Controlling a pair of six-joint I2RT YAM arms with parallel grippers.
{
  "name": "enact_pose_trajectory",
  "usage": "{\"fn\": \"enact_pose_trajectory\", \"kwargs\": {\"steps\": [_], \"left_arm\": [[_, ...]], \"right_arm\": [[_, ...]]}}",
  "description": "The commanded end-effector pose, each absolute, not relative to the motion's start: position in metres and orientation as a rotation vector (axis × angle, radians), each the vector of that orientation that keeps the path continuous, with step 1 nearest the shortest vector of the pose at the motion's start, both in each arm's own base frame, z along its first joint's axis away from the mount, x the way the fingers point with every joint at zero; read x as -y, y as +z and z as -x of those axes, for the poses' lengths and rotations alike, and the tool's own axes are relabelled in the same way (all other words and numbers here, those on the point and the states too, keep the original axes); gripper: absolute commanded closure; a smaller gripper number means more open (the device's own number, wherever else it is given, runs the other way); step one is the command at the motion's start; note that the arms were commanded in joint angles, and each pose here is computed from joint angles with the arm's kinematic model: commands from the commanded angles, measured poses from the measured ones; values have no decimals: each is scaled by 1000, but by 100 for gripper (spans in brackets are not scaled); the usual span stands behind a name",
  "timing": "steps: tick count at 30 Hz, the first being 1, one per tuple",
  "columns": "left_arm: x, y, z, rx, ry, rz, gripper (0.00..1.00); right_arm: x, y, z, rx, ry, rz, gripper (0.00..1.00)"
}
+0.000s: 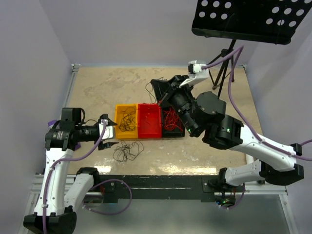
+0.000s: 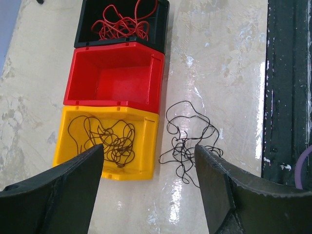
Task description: Untangle the cables
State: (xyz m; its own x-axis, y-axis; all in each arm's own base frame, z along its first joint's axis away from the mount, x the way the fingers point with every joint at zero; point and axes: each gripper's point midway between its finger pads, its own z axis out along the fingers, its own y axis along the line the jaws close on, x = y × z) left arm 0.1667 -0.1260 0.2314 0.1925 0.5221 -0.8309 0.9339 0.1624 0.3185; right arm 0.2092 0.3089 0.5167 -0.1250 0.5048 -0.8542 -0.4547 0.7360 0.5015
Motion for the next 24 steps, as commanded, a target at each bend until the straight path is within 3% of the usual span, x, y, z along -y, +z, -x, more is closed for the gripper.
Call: {"fn": "enact_pose_trajectory", "kwargs": {"steps": [1,11,24], "left_arm": [[130,238,-164,-1426,-553,-1476,22],[128,233,-162,-1427,-522,-1489,23],[125,230,-164,-1429,-492,-1499,23]], "right_arm": [[-330,504,-219,-1494,881,-19,100],[-362,427,-267,-1603,830,66,100],[-370,381,-292,-1675,771,90,100]]}}
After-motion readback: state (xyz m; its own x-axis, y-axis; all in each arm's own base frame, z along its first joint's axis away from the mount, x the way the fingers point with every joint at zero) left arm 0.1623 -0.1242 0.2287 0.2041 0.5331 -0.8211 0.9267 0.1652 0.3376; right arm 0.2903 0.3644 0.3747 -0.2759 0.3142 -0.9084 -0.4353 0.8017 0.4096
